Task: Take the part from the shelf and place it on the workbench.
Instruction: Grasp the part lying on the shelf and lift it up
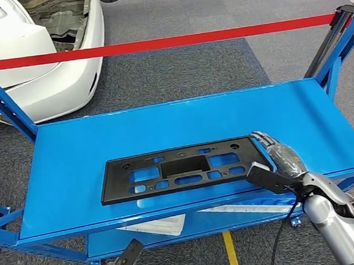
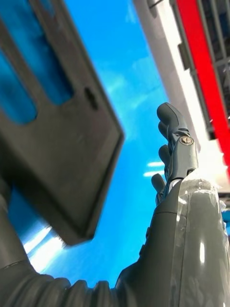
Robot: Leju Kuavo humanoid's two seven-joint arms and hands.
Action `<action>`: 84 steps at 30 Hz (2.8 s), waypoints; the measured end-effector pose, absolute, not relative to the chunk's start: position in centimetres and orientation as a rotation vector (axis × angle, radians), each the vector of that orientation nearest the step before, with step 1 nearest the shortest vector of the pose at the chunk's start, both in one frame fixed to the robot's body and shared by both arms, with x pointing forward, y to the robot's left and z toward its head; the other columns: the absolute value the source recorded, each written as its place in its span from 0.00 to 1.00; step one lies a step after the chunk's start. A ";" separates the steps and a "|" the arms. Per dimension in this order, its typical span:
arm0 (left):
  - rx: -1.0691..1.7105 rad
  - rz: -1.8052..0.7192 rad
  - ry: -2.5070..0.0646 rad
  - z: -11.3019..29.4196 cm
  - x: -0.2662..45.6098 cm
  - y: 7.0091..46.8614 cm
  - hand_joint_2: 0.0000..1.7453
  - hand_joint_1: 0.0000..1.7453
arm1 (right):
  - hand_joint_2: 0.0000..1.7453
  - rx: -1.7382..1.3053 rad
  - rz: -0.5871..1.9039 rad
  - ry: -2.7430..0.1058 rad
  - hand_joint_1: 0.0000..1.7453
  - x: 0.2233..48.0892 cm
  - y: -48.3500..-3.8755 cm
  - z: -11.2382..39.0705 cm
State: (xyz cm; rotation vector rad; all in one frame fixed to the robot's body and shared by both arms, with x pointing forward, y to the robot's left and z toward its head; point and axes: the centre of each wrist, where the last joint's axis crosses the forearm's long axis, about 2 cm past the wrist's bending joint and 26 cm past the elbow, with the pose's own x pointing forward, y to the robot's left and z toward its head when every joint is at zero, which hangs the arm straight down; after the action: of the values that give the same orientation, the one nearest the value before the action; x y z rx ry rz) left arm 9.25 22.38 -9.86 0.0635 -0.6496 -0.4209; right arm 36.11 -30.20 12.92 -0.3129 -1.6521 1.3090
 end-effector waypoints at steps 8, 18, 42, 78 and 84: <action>0.062 -0.437 -0.651 -9.8 9.4 22.2 0.00 0.00 | 1.00 -0.460 1.452 -1.727 0.00 37.0 -27.9 14.6; 0.055 -0.454 -0.654 -9.7 9.7 21.8 0.00 0.00 | 1.00 -0.396 1.579 -1.882 0.00 36.9 -22.0 16.6; 0.050 -0.480 -0.649 -9.6 10.0 21.5 0.00 0.00 | 1.00 -0.253 1.624 -1.794 0.00 36.8 -19.1 14.1; 0.050 -0.473 -0.650 -9.5 10.1 21.3 0.00 0.00 | 1.00 -0.195 1.831 -1.625 0.00 39.4 -18.5 16.2; 0.051 -0.475 -0.651 -9.5 10.1 21.3 0.00 0.00 | 1.00 -0.252 1.876 -1.591 0.00 39.3 -18.1 15.3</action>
State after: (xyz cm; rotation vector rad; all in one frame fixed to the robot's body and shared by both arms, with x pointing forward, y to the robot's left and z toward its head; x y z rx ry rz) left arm 10.10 21.25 -9.51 0.0509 -0.6511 -0.4753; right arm 39.25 -18.13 15.28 -0.2523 -1.5909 1.8763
